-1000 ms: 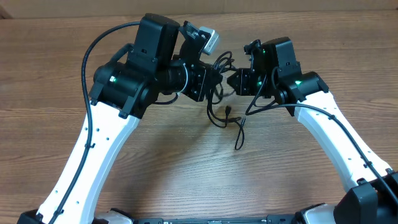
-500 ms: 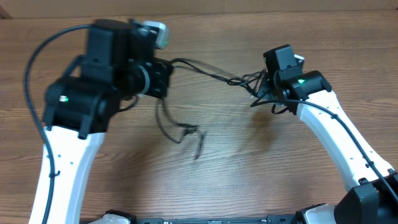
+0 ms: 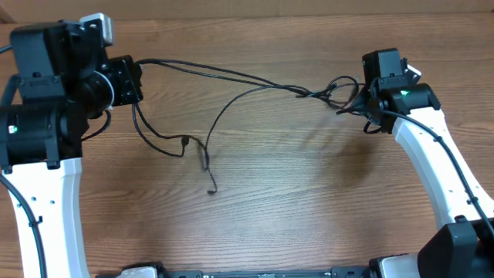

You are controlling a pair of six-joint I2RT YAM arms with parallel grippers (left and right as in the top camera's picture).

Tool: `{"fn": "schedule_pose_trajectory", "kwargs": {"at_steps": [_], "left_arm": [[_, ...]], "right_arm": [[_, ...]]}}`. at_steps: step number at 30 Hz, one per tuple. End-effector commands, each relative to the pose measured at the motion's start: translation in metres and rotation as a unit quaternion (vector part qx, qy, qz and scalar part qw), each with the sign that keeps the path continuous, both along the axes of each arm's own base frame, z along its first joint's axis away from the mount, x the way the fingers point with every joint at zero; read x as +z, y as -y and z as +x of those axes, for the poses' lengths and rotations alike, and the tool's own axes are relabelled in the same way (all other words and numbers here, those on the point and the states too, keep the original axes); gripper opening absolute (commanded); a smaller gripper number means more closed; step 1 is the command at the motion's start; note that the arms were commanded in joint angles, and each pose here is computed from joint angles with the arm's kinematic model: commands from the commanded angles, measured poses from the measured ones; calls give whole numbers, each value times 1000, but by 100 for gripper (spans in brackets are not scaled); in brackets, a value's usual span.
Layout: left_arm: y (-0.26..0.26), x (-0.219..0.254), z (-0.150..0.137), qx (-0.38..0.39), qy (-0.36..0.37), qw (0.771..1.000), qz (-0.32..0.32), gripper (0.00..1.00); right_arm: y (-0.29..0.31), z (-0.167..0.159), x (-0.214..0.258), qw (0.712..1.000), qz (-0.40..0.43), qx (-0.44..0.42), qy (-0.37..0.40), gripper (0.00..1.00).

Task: Untangle cables
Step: 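Spread the arms outward, stretching the cables between both grippers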

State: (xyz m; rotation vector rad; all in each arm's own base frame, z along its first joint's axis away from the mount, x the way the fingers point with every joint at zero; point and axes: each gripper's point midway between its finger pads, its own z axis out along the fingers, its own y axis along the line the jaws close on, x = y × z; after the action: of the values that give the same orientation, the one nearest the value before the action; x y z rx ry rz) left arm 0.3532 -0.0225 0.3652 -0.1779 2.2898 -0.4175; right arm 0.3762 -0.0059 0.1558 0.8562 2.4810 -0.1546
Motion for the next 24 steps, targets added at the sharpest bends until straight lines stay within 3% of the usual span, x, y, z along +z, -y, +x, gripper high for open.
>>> {"fn": "schedule_pose_trajectory", "kwargs": {"at_steps": [1,6,8,15,19,24], "left_arm": [[-7,15,-6,29,19,999,-11,4],[-5,12,-7,27,13,1000,-10,4],[-9,9,-6,35,7,999,-4,4],[-37,4,-5,98,0,994,49,4],[-53,3,-6,147,-4,988,52,4],[-65,4,-7,191,-6,981,27,4]], "right_arm": [[-6,11,7,999,29,10,21,4],[-72,28,16,970,146,187,48,4],[-79,29,18,964,151,212,53,4],[-6,9,5,999,25,46,6,4],[41,-17,4,996,-42,-77,-19,4],[62,-29,4,991,-52,-122,-30,4]]}}
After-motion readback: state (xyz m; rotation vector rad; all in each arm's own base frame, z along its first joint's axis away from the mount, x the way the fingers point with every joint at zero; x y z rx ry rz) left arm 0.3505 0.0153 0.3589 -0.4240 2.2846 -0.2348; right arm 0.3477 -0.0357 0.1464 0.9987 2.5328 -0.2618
